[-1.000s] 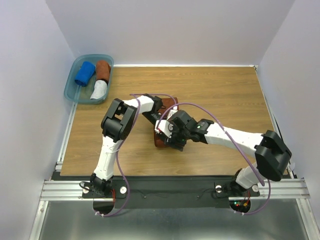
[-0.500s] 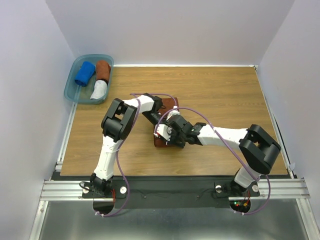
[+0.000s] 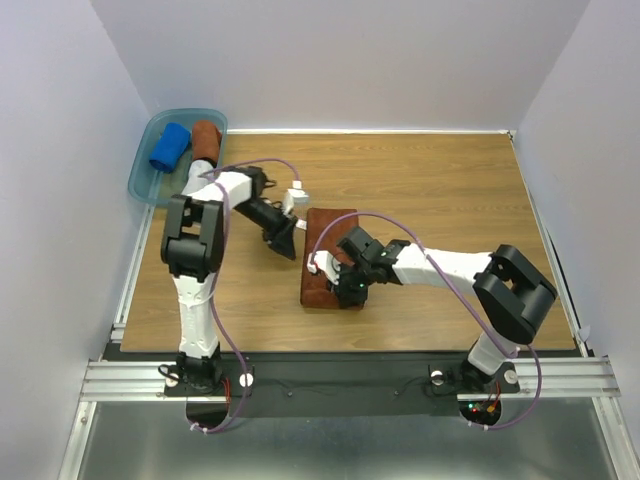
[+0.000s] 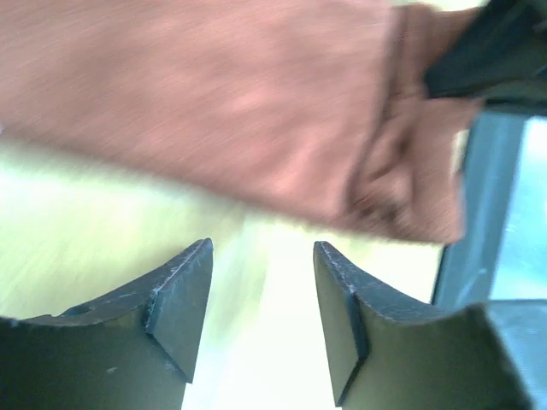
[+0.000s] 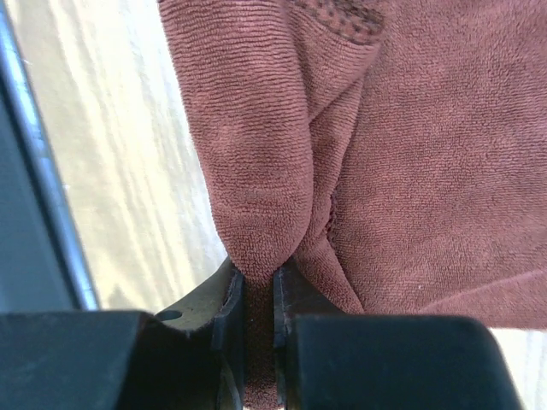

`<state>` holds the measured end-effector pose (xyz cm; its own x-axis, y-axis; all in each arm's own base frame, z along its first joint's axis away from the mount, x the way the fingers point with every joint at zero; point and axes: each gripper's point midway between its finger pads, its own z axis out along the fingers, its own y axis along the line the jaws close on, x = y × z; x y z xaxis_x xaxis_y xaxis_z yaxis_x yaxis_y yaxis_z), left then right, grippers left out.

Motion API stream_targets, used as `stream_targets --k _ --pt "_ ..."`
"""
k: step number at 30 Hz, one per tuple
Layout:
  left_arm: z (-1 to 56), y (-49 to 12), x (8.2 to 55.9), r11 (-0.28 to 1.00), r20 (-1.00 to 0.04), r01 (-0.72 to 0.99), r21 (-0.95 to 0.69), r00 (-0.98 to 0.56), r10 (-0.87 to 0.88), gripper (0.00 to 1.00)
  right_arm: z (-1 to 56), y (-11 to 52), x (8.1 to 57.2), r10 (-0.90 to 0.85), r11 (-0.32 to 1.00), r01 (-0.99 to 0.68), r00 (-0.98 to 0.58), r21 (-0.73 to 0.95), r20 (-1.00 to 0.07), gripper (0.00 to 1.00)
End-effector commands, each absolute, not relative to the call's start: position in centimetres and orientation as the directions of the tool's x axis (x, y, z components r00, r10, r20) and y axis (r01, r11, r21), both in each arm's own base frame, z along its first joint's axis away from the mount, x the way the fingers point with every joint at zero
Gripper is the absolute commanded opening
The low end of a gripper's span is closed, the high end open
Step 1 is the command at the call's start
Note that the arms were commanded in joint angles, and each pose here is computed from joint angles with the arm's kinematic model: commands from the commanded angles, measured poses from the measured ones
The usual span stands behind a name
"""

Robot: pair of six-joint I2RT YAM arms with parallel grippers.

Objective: Roll the towels
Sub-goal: Roll the towel

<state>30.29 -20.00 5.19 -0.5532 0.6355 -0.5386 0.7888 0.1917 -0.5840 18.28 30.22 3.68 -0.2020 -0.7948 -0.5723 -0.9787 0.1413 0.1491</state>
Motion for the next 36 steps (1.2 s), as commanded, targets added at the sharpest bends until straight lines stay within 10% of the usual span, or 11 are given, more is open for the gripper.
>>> stream_targets --k 1,8,14,25,36 --pt "10.0 -15.9 33.8 0.263 -0.659 0.869 -0.419 -0.49 0.57 0.63 3.9 29.9 15.5 -0.783 0.169 -0.889 -0.384 0.426 -0.49 0.01" --pt "15.8 -13.0 33.4 0.382 -0.783 0.924 0.003 -0.235 0.576 0.71 4.1 31.0 16.1 -0.743 0.197 -0.741 -0.54 0.641 -0.396 0.01" --pt "16.0 -15.6 26.4 0.208 -0.693 0.898 0.388 0.135 0.709 0.77 2.8 31.2 16.2 -0.728 0.227 -0.615 -0.622 0.755 -0.288 0.01" --pt "10.4 -24.3 18.0 -0.142 -0.571 0.814 0.563 0.508 0.645 0.89 0.9 31.0 17.4 -0.723 0.255 -0.519 -0.663 0.816 -0.195 0.02" --pt "6.7 -26.6 18.1 -0.234 -0.514 0.81 0.537 0.534 0.671 0.8 0.2 31.0 18.2 -0.714 0.275 -0.468 -0.684 0.84 -0.148 0.03"
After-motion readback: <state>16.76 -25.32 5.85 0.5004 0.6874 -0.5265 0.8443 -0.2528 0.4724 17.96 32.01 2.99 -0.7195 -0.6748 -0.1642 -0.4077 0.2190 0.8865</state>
